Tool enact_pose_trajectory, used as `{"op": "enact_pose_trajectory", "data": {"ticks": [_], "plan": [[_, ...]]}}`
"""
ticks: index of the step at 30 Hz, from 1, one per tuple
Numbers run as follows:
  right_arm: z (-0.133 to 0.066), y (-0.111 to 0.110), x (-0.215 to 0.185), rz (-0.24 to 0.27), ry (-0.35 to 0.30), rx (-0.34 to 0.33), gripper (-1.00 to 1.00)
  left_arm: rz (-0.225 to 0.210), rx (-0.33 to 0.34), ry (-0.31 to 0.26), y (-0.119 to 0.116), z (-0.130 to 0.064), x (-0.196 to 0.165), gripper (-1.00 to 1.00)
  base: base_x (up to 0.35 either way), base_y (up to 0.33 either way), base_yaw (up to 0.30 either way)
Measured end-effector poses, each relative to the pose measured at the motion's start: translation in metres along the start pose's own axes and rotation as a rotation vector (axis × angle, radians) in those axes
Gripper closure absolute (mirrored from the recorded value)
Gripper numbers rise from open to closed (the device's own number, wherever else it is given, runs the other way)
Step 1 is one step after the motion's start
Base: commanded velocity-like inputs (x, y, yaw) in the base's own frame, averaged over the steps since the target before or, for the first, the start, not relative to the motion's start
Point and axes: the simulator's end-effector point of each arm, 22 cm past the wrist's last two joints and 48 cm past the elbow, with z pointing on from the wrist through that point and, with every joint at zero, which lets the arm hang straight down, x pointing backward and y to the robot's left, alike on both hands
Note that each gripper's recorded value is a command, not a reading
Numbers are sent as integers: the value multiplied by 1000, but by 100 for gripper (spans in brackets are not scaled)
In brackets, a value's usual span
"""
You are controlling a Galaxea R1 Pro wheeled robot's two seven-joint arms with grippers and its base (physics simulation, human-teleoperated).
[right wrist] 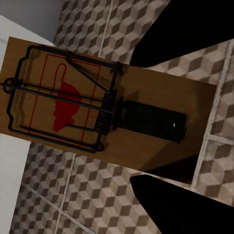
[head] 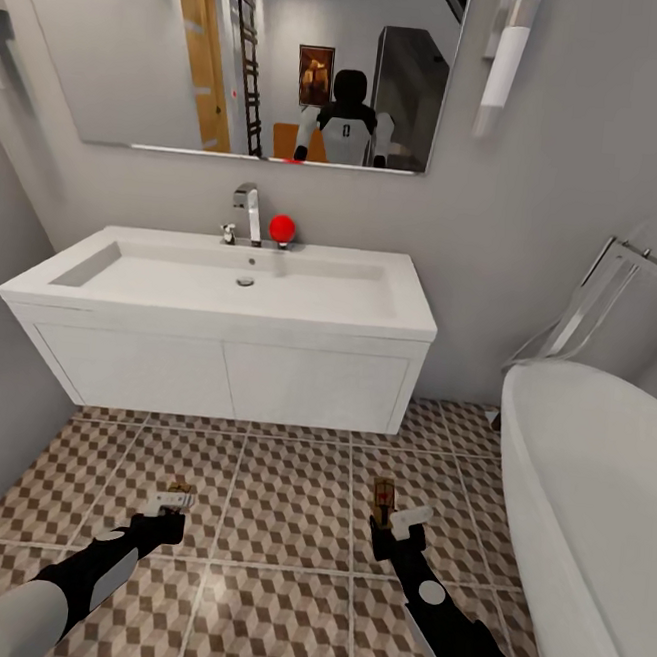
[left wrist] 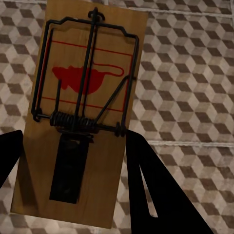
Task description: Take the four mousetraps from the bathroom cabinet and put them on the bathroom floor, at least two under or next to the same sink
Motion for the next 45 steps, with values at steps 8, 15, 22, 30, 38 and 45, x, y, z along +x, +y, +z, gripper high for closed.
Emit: {"op": "enact_pose_trajectory", "data": {"ticks": [8, 15, 22, 30, 38, 45], "plan": [[7, 2, 13, 1, 1, 0, 100, 0, 0, 0, 1, 11, 10, 100, 0, 0, 0], [14, 4, 25, 1, 6, -1, 100, -1, 4, 2, -2, 21, 20, 100, 0, 0, 0], [21, 6, 42, 3, 15, -1, 100, -2, 5, 11, -1, 33, 34, 100, 0, 0, 0], [29, 9, 62, 4, 26, -4, 100, -3, 4, 23, 0, 47, 51, 100, 0, 0, 0], [37, 13, 83, 6, 38, -6, 100, -3, 4, 35, 2, 61, 69, 100, 0, 0, 0], [45, 16, 100, 9, 45, -8, 100, -3, 3, 46, 3, 73, 85, 100, 0, 0, 0]]}}
